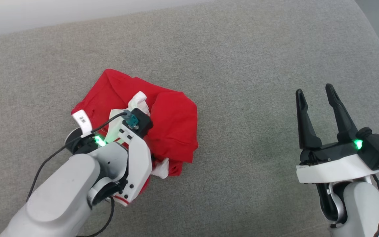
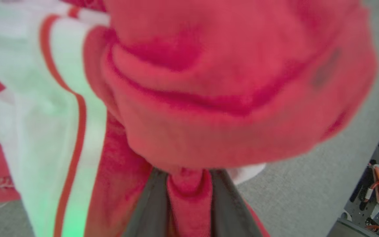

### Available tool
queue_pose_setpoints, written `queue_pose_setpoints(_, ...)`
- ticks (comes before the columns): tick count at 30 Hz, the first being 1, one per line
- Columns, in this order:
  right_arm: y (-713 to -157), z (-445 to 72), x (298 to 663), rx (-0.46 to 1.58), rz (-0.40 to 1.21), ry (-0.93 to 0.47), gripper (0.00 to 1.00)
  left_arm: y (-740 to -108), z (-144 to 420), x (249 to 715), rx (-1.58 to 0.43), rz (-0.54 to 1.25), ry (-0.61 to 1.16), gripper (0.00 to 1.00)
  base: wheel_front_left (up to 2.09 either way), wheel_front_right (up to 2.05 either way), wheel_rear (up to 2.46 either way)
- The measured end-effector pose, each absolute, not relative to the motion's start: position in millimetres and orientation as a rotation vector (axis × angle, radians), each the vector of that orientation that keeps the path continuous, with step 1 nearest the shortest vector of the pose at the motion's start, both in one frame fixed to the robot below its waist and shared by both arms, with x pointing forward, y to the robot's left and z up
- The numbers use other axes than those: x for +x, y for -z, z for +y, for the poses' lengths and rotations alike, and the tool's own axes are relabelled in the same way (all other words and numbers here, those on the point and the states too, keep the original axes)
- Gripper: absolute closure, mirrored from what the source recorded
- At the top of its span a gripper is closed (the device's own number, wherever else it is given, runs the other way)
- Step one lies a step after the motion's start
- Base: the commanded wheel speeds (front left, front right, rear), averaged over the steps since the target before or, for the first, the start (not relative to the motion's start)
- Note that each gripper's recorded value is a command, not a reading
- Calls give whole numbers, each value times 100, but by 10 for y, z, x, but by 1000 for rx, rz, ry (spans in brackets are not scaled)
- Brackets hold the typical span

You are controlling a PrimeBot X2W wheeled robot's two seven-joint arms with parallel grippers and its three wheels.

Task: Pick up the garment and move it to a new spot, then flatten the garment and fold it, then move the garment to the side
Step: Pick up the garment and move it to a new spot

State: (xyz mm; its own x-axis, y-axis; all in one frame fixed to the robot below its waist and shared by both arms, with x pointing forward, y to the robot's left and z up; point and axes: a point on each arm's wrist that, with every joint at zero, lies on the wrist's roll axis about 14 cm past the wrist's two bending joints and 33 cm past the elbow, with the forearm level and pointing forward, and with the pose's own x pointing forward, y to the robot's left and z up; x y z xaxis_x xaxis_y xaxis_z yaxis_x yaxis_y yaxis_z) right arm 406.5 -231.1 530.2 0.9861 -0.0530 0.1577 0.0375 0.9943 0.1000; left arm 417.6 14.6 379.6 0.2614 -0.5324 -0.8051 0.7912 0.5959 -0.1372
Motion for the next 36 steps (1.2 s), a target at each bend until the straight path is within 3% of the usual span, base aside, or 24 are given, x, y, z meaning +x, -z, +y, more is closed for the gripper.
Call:
queue_pose_setpoints(1,-5305,-2309,4076,97,-162,44,0,-3771,143,4176,326,946,918,53,0,0,0)
queue_pose_setpoints(2,-5307,-2304,4087,97,-163,43,0,-3748,135,4173,327,951,920,39,0,0,0)
queue_pose_setpoints(3,-5307,-2291,4098,98,-163,39,0,-3736,128,4178,324,951,919,3,0,0,0)
queue_pose_setpoints(4,-5307,-2277,4110,99,-164,35,0,-3723,127,4185,326,953,917,0,0,0,0)
queue_pose_setpoints(13,-5389,-2197,4162,96,-188,1,0,-3937,144,4304,231,856,890,0,0,0,0)
queue_pose_setpoints(36,-5561,-1969,4012,71,-226,-99,0,-5277,1138,4464,-24,216,550,0,0,0,0)
